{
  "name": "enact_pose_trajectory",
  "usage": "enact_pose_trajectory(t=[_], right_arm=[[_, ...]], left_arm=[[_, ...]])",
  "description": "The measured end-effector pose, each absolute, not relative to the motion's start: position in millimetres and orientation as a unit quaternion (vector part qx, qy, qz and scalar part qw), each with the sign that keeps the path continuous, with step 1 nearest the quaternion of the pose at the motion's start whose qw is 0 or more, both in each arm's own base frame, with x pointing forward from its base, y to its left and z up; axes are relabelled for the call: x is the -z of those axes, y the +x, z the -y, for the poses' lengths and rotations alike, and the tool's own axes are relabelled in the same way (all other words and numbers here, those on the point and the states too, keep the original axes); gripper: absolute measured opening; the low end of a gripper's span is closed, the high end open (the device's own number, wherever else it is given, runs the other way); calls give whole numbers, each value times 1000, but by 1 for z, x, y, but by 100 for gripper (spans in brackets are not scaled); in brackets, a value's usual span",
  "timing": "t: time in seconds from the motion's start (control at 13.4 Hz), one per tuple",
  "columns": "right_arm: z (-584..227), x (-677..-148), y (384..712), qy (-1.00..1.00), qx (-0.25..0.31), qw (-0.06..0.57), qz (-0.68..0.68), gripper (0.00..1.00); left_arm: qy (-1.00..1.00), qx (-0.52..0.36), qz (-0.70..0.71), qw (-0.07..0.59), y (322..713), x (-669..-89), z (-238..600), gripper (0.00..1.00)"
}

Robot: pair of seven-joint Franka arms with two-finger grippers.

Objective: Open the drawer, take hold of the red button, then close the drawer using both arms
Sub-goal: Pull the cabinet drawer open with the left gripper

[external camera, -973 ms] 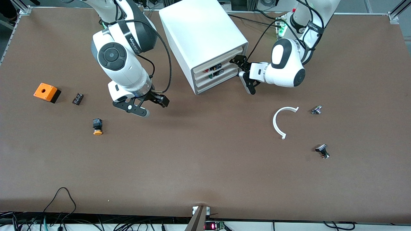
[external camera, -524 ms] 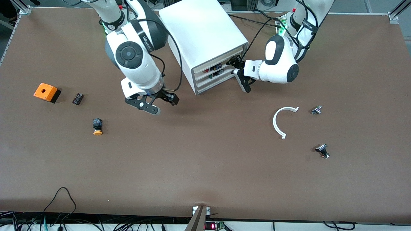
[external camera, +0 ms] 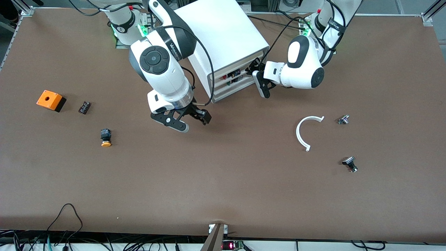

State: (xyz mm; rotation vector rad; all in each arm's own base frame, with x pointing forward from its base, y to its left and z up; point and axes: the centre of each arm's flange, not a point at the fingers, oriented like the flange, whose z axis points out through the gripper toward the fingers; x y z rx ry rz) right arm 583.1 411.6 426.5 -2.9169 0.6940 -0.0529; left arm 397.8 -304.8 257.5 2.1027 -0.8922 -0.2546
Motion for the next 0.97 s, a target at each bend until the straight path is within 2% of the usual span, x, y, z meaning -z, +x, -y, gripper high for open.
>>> enact_pose_trajectory(t=[0.37,0.67,0.97], right_arm=[[-442,-435,583,-943,31,109,-314,96],[-461,-445,602,-922,37,140,-359,96],[-501,-436,593,-896,24,156,-414,93]], left_arm=[[836,86,373,393,419,-263,291,12],[837,63,395,373,492,-272,259,12],[834,68,382,391,553,-257,217,12]])
